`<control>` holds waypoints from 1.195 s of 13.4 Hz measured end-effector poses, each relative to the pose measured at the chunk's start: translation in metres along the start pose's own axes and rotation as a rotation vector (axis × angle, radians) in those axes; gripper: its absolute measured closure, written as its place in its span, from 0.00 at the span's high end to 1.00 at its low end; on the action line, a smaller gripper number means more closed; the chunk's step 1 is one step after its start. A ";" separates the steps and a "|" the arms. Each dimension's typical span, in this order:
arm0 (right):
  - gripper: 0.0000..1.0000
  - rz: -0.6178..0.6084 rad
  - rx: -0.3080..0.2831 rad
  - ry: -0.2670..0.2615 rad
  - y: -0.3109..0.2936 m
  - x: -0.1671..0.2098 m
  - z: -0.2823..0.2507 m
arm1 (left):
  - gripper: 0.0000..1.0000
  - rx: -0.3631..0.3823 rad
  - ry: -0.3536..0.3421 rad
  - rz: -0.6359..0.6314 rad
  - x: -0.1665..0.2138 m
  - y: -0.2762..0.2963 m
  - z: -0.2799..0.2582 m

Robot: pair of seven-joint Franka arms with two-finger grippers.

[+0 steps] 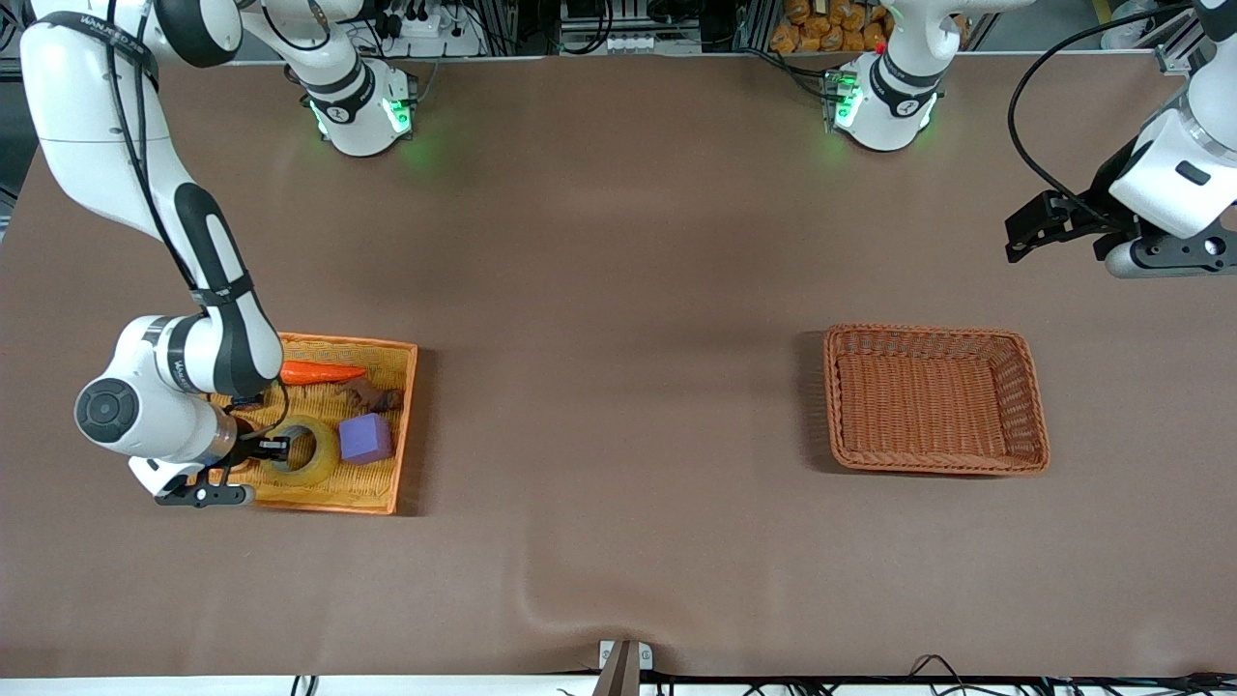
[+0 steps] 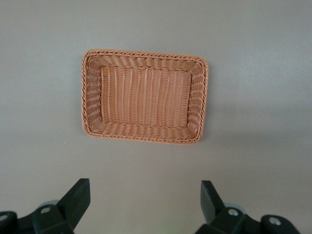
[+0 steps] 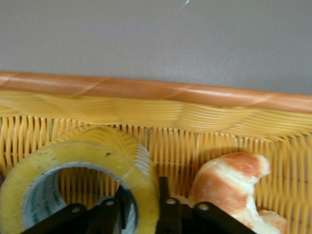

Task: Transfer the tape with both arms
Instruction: 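Lower the right gripper onto the tape roll rim and close it, then lift the tape roll with the right gripper and carry it toward mid-table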

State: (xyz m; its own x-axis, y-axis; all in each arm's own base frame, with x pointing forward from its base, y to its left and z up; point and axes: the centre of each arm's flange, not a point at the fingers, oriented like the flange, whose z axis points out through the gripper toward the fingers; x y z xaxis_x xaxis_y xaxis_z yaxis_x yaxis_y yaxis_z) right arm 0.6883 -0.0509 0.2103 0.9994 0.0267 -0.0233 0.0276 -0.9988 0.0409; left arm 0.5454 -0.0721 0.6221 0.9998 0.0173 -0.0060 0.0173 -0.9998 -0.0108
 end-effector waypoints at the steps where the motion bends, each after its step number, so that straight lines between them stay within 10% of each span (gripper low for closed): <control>1: 0.22 -0.021 -0.001 0.008 0.002 0.002 -0.004 | 1.00 0.000 0.000 0.000 0.000 0.000 0.000; 9: 0.22 -0.181 0.044 0.048 -0.020 0.012 -0.147 | 1.00 0.000 -0.002 0.000 0.000 0.000 0.001; 16: 0.22 0.137 0.121 -0.050 -0.251 -0.020 -0.184 | 1.00 0.000 -0.006 -0.001 0.003 0.000 0.005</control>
State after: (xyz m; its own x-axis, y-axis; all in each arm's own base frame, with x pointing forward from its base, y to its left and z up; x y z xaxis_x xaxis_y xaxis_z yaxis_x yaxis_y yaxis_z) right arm 0.6658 0.2067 0.3844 0.9912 -0.1091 -0.0756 -0.1146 -0.9907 -0.0734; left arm 0.5482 -0.0717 0.6175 0.9998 0.0181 -0.0115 0.0180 -0.9998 -0.0106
